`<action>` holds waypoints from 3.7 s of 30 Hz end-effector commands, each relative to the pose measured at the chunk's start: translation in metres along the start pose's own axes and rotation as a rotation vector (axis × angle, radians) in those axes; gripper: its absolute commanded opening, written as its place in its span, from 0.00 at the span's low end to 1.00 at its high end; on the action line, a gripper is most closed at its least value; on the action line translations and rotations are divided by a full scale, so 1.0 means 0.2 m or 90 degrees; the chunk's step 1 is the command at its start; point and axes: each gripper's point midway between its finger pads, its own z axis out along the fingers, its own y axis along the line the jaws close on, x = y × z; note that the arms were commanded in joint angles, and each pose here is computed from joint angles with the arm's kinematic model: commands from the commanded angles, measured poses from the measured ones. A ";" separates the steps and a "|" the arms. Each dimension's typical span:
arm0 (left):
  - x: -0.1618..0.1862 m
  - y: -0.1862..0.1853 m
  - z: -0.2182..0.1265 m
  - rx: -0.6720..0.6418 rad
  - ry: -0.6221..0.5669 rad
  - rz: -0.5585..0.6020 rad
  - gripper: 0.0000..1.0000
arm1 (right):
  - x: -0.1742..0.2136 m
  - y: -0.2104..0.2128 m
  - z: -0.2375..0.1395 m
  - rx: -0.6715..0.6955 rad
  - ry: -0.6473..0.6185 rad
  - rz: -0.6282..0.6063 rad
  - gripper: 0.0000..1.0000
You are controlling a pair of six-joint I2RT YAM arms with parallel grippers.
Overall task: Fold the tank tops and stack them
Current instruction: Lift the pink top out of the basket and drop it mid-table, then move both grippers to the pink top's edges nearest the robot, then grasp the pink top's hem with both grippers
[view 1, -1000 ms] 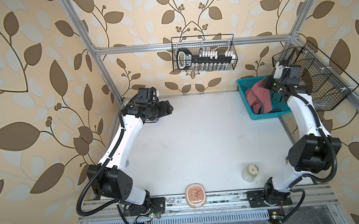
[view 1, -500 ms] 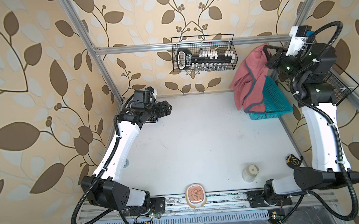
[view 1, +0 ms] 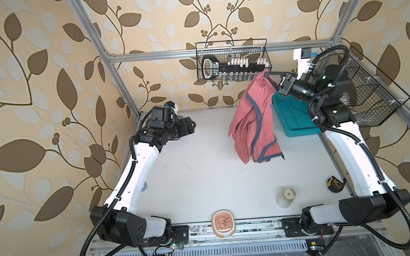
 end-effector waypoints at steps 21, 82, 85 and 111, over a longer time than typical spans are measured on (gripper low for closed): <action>0.51 -0.12 0.50 -0.037 0.267 0.097 0.58 | 1.30 -0.76 0.13 0.292 0.391 0.109 0.48; 0.61 0.22 0.95 -0.144 0.288 0.011 0.00 | 2.25 -0.69 -0.37 0.466 0.578 0.170 0.00; 0.60 0.16 0.90 -0.111 0.290 -0.003 0.00 | 2.22 -0.68 -0.38 0.484 0.577 0.145 0.00; 0.54 0.07 0.63 -0.083 0.258 -0.001 0.00 | 2.42 -0.71 -0.47 0.551 0.682 0.098 0.00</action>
